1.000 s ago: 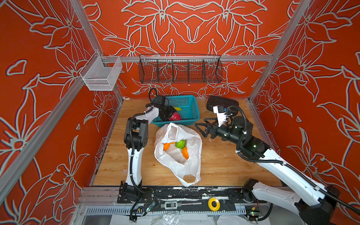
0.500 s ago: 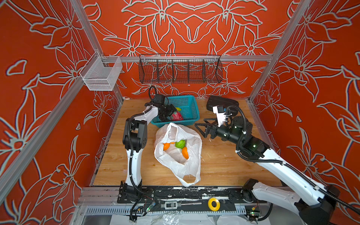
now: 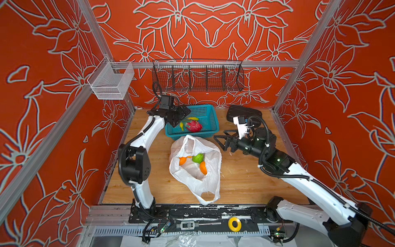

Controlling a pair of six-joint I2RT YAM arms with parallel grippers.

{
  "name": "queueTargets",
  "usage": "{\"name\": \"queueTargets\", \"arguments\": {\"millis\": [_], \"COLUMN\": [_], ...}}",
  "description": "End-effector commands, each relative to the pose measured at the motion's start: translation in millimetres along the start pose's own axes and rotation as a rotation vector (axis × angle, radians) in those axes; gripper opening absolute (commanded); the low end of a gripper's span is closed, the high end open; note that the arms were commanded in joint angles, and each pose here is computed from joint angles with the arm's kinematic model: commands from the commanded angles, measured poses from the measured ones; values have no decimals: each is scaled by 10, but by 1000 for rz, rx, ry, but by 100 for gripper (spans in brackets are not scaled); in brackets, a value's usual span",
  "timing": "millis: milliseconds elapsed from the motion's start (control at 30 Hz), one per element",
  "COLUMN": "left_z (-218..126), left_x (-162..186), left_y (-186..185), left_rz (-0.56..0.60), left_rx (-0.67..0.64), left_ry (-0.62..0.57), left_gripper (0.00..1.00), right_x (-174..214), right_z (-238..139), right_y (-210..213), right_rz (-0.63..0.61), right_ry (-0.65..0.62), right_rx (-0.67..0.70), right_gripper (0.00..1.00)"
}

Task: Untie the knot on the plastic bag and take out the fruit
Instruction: 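Open the left gripper to drop the dragon fruit into the teal basket, then move the left gripper to the bag handle while the right gripper approaches the bag opening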

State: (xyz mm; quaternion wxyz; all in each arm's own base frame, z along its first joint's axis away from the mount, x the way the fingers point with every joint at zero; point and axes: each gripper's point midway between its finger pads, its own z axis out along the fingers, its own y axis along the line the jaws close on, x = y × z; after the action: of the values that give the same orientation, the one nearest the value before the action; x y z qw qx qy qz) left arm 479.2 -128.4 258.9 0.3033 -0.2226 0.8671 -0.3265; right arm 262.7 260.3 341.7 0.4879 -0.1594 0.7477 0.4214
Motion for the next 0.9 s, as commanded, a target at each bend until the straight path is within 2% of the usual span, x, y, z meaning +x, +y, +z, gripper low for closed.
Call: {"name": "queueTargets", "arguments": {"millis": [0, 100, 200, 333, 467, 600, 633, 767, 867], "left_z": [-577, -987, -1350, -1648, -1688, -1618, -1678, -1539, -1409], "left_x": [-22, 130, 382, 902, 1419, 1732, 1783, 1997, 2111], "left_y": [-291, -414, -553, -617, -455, -259, -236, -12, 140], "left_rz": [127, 230, 389, 678, 958, 1084, 1124, 1265, 1344], "left_rx": [95, 143, 208, 247, 222, 234, 245, 226, 203], "left_ry": [-100, -138, -150, -112, -45, 40, 22, 76, 125], "left_gripper": [97, 95, 95, 96, 100, 98, 98, 96, 96], "right_x": [146, 264, 395, 657, 905, 1094, 1138, 1341, 1481], "right_z": [42, 76, 107, 148, 136, 109, 105, 121, 187], "right_y": [13, -4, -3, -25, 11, 180, 233, 399, 434], "right_rz": [-9, -15, -17, -27, -46, -87, -100, -149, -132], "right_ry": [56, 99, 147, 238, 307, 352, 363, 429, 458], "right_rx": [-20, -28, -44, -41, -48, -124, -145, -205, -223], "right_gripper": [93, 88, 82, 76, 74, 74, 74, 74, 73]}}
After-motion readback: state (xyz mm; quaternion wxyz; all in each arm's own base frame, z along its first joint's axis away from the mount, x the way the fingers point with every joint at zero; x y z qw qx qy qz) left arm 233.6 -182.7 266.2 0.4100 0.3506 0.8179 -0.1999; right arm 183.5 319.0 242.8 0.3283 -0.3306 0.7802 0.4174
